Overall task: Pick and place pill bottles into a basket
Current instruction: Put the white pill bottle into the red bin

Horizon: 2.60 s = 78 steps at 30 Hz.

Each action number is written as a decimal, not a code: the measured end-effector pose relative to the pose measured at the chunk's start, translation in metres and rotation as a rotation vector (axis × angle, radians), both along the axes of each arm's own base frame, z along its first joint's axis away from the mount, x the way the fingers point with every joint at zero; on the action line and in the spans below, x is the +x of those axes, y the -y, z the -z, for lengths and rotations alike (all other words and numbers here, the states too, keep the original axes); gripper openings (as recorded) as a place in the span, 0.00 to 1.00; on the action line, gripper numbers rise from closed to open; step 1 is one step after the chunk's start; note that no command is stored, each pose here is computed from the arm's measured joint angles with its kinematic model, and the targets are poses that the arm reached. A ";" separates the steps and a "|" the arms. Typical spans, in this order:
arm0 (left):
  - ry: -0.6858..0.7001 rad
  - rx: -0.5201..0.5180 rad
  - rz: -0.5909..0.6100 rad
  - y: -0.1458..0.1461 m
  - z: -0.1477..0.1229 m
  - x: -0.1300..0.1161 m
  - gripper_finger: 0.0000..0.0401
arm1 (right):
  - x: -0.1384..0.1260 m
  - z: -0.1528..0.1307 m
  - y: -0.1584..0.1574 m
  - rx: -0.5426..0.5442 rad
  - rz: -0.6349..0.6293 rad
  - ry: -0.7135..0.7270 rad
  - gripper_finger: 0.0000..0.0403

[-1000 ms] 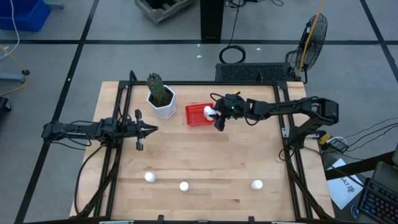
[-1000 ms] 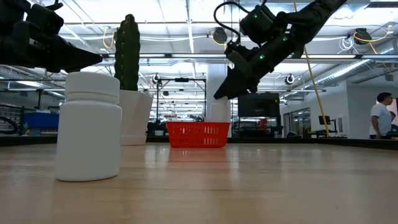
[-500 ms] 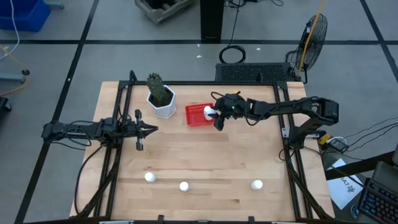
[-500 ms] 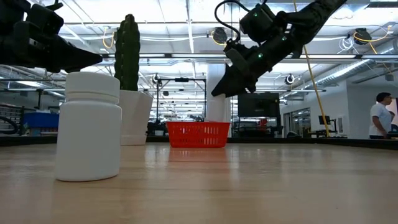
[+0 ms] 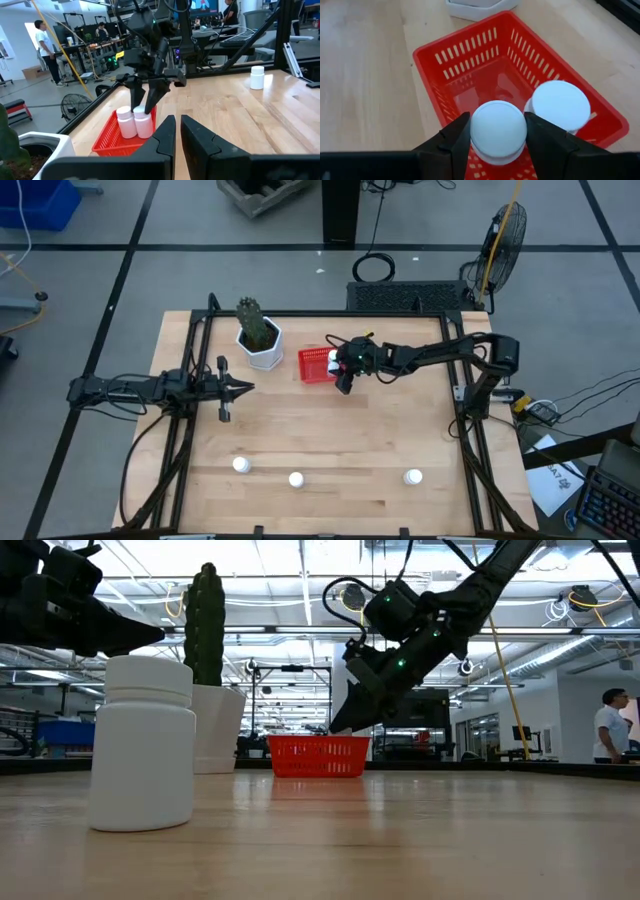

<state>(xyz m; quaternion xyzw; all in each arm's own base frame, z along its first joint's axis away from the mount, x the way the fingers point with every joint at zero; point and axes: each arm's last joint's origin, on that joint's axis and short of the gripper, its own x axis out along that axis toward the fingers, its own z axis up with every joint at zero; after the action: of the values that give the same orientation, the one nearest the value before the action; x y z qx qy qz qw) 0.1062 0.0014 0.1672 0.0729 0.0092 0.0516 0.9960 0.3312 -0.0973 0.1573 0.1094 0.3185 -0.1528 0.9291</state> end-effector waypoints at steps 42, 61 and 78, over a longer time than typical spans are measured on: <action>0.000 0.000 0.000 0.000 0.000 0.000 0.09 | -0.055 -0.065 -0.195 -0.021 -0.512 -0.074 0.55; 0.000 0.000 0.000 0.000 0.000 0.000 0.09 | -0.110 -0.046 -0.245 0.362 -0.209 -0.428 0.55; 0.000 0.000 0.000 0.000 0.000 0.000 0.09 | -0.125 -0.057 -0.247 0.404 -0.080 -0.525 0.55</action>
<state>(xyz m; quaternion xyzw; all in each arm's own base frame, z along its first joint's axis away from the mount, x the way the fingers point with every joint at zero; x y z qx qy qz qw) 0.1062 0.0014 0.1672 0.0728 0.0094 0.0517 0.9960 0.2062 0.1500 0.2139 0.2355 0.5751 -0.0728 0.7801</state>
